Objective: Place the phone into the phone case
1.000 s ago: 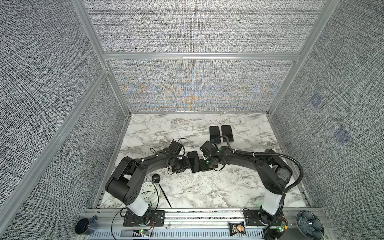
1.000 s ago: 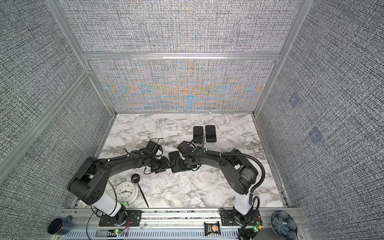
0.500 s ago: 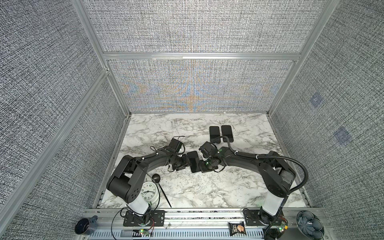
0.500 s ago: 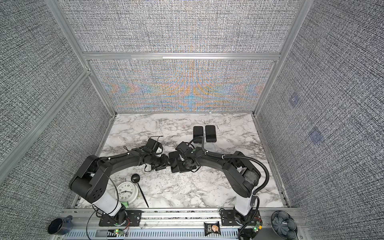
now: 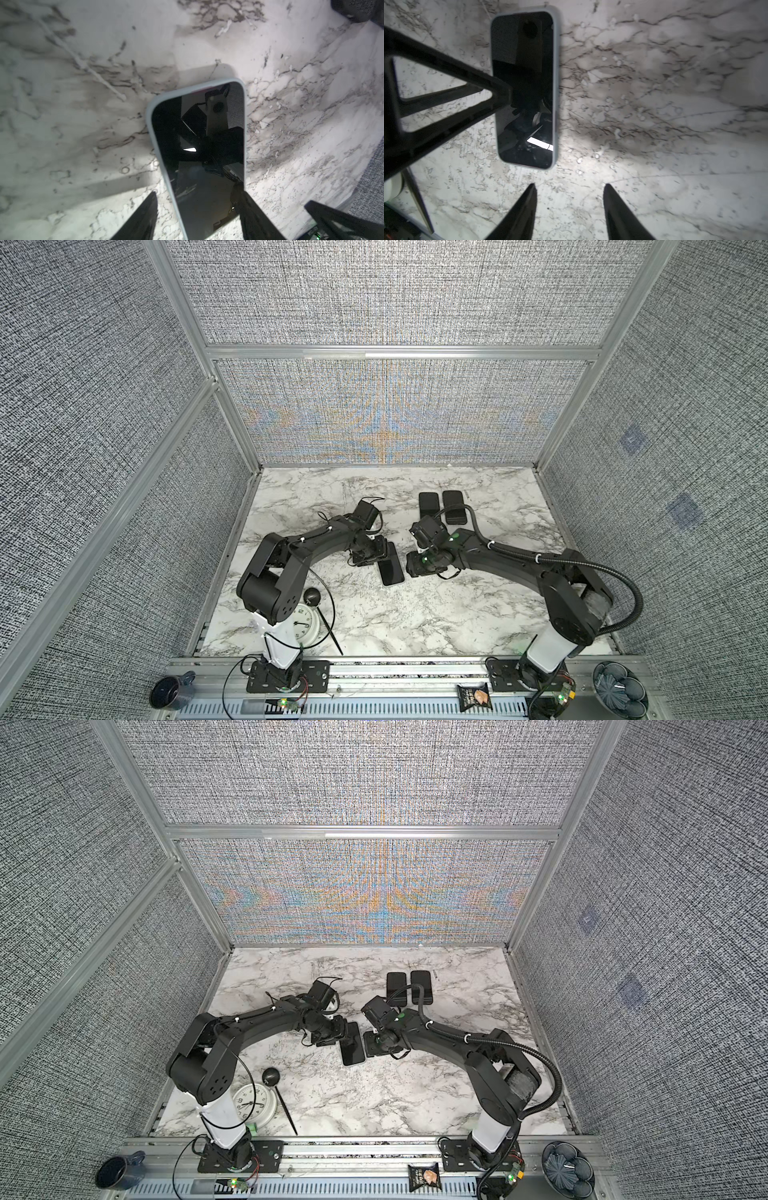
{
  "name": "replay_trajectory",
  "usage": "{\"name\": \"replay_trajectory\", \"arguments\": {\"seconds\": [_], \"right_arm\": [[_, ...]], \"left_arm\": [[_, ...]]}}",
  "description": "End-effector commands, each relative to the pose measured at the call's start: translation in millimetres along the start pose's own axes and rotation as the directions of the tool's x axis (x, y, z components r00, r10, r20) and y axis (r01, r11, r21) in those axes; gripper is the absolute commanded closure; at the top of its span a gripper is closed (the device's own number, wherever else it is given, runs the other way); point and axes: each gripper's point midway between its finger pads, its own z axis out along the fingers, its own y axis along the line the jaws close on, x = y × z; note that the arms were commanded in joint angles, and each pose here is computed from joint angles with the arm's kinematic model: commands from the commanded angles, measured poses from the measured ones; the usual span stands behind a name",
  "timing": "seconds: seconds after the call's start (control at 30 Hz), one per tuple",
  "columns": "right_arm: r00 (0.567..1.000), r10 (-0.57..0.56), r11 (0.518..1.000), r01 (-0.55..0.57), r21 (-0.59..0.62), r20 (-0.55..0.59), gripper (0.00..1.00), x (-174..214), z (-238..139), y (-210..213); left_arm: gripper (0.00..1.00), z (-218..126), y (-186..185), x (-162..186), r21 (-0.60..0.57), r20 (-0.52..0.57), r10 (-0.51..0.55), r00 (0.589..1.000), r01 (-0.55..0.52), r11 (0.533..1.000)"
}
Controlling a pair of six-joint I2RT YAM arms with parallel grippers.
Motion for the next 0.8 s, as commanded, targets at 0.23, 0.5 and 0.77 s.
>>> {"name": "replay_trajectory", "arguments": {"seconds": [0.23,0.5,0.77], "right_arm": [[0.998,-0.032,0.998,0.029,0.058,0.055,0.23,3,-11,-31],[0.998,-0.05,0.997,0.047,0.057,0.043,0.17,16,-10,-43],[0.997,-0.058,0.998,0.057,0.019,0.054,0.16,12,-15,-39]], "left_arm": [[0.2,-3,9,5,-0.213,0.012,-0.044,0.999,0.046,0.976],[0.02,-4,1,7,-0.318,0.017,-0.077,0.997,0.078,0.945],[0.02,11,-2,8,-0.402,-0.018,-0.1,0.995,0.084,0.912]]}}
